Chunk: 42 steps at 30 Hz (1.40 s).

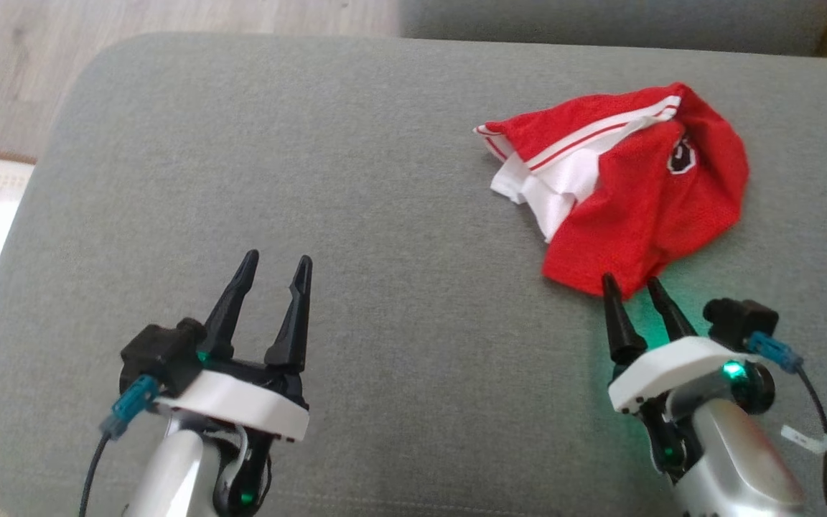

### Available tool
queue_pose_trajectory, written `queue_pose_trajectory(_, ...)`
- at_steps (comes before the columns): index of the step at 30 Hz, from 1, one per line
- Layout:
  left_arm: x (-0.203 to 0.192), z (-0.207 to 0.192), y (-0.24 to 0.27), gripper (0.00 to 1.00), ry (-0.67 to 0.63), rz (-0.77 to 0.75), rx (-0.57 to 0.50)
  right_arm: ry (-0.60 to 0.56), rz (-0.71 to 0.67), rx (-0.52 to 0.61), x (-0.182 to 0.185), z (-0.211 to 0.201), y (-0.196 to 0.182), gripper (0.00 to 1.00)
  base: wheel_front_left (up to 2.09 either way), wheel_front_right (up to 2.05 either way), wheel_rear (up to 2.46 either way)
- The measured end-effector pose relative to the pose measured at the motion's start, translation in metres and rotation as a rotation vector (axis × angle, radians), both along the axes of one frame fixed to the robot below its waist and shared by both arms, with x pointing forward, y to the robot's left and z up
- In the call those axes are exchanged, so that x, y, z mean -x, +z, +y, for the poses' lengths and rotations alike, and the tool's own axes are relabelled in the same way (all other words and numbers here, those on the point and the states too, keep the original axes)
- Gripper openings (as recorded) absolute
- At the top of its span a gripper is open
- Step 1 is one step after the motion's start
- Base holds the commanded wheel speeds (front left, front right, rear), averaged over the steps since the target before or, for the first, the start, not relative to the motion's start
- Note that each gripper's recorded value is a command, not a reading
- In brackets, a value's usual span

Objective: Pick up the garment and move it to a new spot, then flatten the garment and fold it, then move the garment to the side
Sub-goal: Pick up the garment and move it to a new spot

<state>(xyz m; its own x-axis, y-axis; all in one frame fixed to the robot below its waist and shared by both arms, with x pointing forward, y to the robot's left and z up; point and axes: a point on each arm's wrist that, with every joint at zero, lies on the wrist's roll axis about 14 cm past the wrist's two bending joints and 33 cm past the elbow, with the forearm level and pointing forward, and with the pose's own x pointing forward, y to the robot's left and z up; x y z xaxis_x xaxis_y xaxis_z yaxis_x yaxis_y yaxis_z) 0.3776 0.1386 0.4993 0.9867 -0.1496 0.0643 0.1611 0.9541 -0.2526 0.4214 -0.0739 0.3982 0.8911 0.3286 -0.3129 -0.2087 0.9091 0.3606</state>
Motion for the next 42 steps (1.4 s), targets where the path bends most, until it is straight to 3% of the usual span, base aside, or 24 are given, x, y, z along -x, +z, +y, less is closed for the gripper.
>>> queue_pose_trajectory(1, 0.000, 0.002, -0.001, 1.00, 0.007, 0.004, -0.001, 0.012, 0.012, 0.000, -0.001, 0.004, -0.003, 0.89, 0.00, 0.00, 0.00)
queue_pose_trajectory(2, 0.000, 0.004, -0.002, 1.00, 0.012, 0.007, -0.002, 0.020, 0.019, -0.006, -0.003, 0.008, -0.004, 0.17, 0.00, 0.00, 0.00)
queue_pose_trajectory(3, 0.000, 0.006, -0.002, 1.00, 0.017, 0.006, -0.003, 0.023, 0.017, -0.012, -0.005, 0.011, -0.004, 0.00, 0.00, 0.00, 0.00)
queue_pose_trajectory(13, 0.004, 0.009, 0.011, 1.00, 0.028, -0.030, -0.001, -0.017, -0.217, 0.035, -0.043, -0.001, 0.055, 0.00, 0.00, 0.00, 0.00)
queue_pose_trajectory(19, 0.009, 0.007, 0.021, 1.00, 0.024, -0.058, 0.017, 0.022, -0.461, 0.183, -0.073, -0.019, 0.135, 0.00, 0.00, 0.00, 0.00)
queue_pose_trajectory(24, 0.014, 0.005, 0.022, 1.00, 0.021, -0.061, 0.030, 0.040, -0.572, 0.263, -0.078, -0.028, 0.184, 0.00, 0.00, 0.00, 0.00)
queue_pose_trajectory(27, 0.017, 0.002, 0.019, 1.00, 0.019, -0.052, 0.042, 0.078, -0.582, 0.324, -0.067, -0.031, 0.193, 0.00, 0.00, 0.00, 0.00)
queue_pose_trajectory(31, 0.013, -0.007, 0.024, 1.00, -0.009, -0.066, 0.053, 0.193, -0.449, 0.376, -0.025, -0.027, 0.149, 0.00, 0.00, 0.00, 0.00)
queue_pose_trajectory(37, 0.006, -0.026, 0.023, 1.00, -0.067, -0.064, 0.057, 0.352, -0.049, 0.449, 0.067, -0.049, 0.044, 0.00, 0.00, 0.00, 0.00)
queue_pose_trajectory(42, 0.000, -0.036, 0.024, 1.00, -0.098, -0.065, 0.059, 0.382, 0.181, 0.518, 0.110, -0.088, 0.009, 0.00, 0.00, 0.00, 0.00)
